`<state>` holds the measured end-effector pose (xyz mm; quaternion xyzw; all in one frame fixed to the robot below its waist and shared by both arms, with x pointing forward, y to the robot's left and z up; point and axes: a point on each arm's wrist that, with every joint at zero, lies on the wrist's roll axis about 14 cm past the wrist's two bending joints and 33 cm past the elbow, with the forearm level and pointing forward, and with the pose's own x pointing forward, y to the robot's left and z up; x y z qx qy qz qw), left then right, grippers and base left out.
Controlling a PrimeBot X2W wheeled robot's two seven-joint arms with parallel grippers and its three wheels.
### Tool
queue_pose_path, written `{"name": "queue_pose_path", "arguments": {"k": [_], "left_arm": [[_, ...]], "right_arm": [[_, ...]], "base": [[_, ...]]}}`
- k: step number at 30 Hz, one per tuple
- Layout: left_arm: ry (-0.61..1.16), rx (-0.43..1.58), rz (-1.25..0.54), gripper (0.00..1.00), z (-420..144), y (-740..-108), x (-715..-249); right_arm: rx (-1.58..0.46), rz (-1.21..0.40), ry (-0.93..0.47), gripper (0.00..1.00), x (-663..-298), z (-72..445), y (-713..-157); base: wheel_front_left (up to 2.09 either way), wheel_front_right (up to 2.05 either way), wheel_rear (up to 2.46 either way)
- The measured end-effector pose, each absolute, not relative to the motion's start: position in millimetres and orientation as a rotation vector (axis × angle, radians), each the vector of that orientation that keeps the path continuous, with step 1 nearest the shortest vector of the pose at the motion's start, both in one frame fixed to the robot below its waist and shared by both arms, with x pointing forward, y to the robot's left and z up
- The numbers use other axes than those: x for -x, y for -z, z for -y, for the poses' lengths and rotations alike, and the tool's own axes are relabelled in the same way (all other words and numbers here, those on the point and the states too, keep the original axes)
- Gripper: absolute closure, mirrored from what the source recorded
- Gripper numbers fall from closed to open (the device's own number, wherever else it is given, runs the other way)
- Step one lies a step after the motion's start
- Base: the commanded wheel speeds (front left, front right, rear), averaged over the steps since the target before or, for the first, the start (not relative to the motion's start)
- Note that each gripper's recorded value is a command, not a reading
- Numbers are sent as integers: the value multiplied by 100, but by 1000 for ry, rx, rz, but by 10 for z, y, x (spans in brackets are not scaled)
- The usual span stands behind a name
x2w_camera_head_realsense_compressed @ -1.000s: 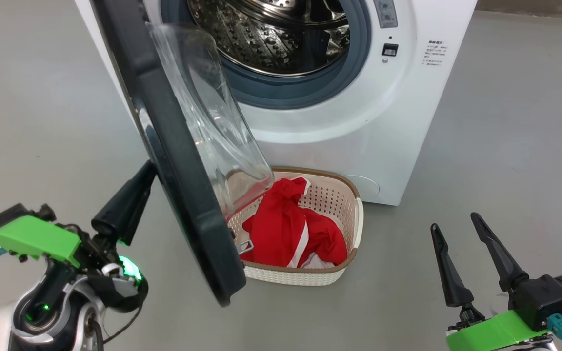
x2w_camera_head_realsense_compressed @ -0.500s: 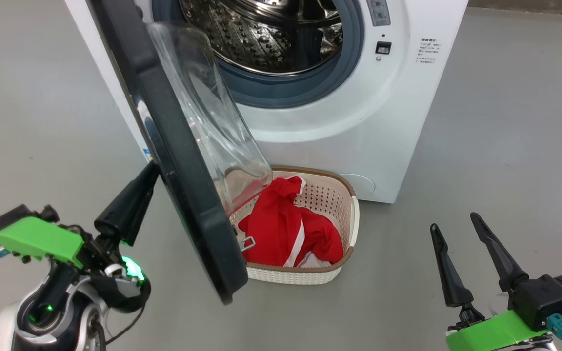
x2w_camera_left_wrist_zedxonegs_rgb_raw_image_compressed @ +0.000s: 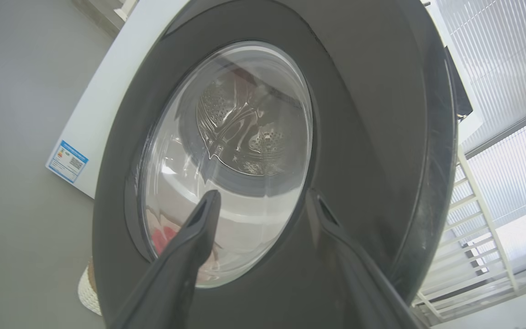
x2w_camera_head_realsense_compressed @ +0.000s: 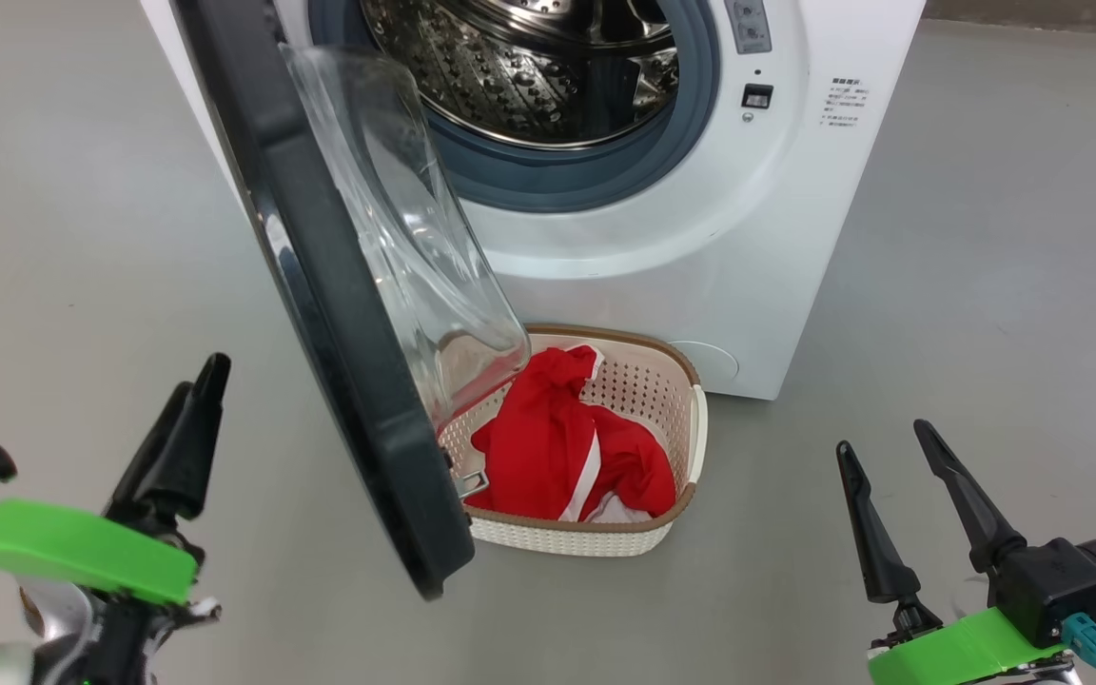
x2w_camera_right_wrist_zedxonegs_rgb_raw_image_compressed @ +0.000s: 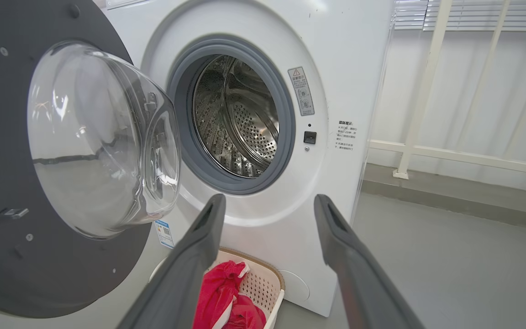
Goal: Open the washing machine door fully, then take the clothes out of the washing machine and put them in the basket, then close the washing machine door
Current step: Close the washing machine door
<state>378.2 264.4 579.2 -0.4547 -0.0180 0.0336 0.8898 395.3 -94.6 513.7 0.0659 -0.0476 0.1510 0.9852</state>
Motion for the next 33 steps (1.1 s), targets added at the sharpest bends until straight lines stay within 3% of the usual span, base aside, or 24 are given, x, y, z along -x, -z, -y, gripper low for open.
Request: {"name": "queue_pose_path", "arguments": {"k": [12, 20, 33], "left_arm": [[-53, 230, 223, 0, -2569, -5848, -3630], [-100, 98, 174, 0, -2560, -5570, -3522], [-164, 52, 124, 0, -2549, -5341, -3468]], "right_arm": [[-113, 81, -308, 0, -3964, 934, -5080], [-104, 74, -298, 0, -3955, 972, -5054], [-104, 64, -285, 0, -3970, 1015, -5015]], "base": [[0, 0, 0], [0, 0, 0], [0, 0, 0]]}}
